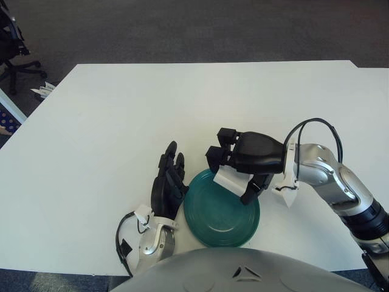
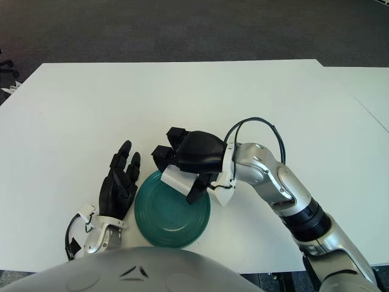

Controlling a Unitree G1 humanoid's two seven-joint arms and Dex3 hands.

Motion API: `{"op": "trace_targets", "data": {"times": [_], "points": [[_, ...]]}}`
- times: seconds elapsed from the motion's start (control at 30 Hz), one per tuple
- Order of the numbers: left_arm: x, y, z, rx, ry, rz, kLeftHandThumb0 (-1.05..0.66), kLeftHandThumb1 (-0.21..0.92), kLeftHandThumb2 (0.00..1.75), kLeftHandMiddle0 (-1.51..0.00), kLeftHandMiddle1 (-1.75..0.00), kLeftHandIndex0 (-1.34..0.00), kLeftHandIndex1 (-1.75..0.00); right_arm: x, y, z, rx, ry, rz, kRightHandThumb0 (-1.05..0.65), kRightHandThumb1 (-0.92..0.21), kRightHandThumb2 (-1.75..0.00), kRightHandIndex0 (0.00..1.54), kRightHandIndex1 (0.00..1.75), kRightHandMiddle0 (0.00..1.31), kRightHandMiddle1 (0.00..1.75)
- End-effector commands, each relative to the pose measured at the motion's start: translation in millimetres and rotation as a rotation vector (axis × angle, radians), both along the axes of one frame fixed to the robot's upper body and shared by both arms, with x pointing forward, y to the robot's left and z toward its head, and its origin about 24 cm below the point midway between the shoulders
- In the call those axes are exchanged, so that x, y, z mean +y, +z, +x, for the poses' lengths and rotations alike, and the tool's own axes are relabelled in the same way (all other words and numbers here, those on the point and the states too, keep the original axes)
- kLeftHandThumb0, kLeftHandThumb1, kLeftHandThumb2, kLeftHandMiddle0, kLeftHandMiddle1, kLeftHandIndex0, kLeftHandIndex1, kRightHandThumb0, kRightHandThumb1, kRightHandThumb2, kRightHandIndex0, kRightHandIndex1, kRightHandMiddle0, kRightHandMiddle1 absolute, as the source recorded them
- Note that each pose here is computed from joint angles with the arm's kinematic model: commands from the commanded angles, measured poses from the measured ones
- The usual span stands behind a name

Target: Put the charger into the plate.

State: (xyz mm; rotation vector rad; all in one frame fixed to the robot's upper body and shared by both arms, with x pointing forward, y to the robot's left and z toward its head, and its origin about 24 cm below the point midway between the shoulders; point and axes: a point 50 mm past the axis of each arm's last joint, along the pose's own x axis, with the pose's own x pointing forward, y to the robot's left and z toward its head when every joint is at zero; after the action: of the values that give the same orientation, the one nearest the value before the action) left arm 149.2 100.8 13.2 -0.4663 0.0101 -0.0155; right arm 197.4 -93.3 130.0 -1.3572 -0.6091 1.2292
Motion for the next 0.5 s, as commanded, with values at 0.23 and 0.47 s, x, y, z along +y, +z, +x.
{"op": "trace_targets", "data": {"times": [0.23, 0.47], "points": [[-10.0, -0.9, -1.2, 0.031, -0.006, -0.029, -1.05, 0.92, 1.01, 0.00, 0.00, 0.00, -0.22, -3.1, -8.8, 0.5, 0.031, 0.017, -0.081, -0.48, -0.79, -0.81, 1.32, 1.75, 1.02, 1.75], [-11.6, 0.3, -0.2, 0.027, -0.003, -0.030, -1.05, 0.92, 0.99, 0.00, 0.00, 0.00, -0.23, -2.3, -15.1, 5.6, 0.075, 0.042, -0.100, -0.45, -0.55, -1.05, 1.26, 1.75, 0.63, 1.75]]}}
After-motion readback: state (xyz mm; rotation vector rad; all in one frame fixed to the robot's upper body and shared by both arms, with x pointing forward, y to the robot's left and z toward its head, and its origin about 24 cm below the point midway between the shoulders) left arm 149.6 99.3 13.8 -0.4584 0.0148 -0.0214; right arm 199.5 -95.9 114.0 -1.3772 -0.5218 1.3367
